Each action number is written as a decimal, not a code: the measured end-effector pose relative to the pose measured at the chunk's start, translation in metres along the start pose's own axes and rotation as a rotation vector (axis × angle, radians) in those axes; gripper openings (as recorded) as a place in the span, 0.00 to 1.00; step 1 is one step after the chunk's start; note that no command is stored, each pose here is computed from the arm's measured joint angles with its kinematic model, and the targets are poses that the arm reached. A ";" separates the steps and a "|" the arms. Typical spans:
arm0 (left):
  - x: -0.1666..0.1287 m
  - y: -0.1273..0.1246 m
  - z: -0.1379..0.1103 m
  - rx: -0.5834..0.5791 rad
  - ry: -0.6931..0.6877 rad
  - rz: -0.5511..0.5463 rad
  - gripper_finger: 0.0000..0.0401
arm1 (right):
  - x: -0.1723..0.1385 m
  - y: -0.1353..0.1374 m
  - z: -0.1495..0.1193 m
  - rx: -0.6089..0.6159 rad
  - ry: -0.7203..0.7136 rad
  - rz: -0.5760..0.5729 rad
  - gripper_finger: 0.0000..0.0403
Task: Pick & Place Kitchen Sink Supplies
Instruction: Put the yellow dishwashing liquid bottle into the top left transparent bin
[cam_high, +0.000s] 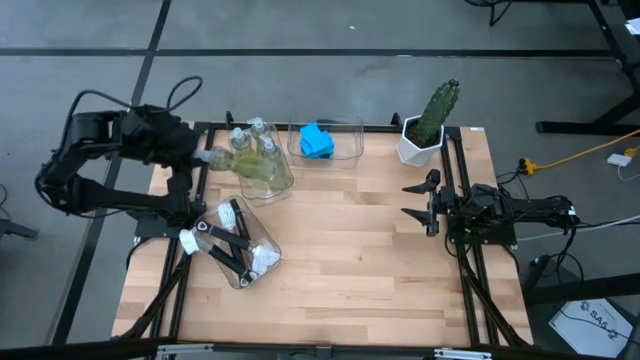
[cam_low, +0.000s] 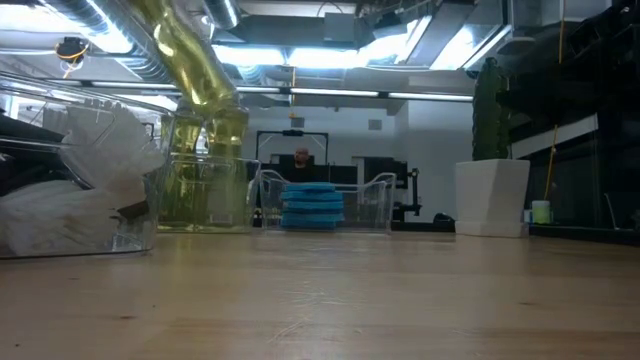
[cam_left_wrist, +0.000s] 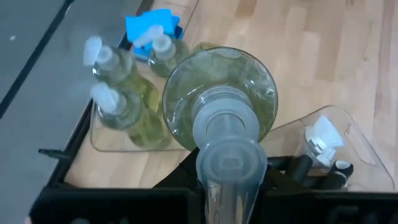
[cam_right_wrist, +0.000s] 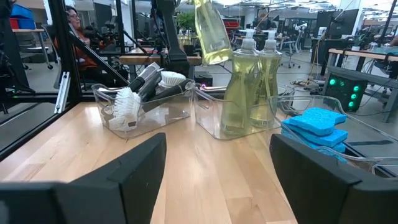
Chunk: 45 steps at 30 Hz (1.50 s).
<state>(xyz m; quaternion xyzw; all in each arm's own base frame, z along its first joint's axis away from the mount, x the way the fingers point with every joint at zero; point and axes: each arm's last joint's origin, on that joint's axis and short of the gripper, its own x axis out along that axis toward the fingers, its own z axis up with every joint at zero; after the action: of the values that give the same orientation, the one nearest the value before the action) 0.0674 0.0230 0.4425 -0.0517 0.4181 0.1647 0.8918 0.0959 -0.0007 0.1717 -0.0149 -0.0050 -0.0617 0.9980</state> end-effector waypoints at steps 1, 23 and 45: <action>0.001 0.000 -0.004 -0.010 0.002 0.001 0.09 | 0.000 0.000 0.000 0.000 0.000 0.000 0.71; 0.086 -0.001 -0.027 0.116 0.361 0.133 0.09 | 0.000 0.000 0.000 0.000 0.000 0.000 0.71; 0.153 -0.003 0.048 0.294 0.585 0.170 0.18 | 0.000 0.000 0.000 0.000 0.000 0.000 0.71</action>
<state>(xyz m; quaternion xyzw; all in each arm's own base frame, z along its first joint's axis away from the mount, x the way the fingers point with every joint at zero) 0.1944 0.0697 0.3566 0.0676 0.6784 0.1545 0.7151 0.0959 -0.0008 0.1718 -0.0151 -0.0052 -0.0617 0.9980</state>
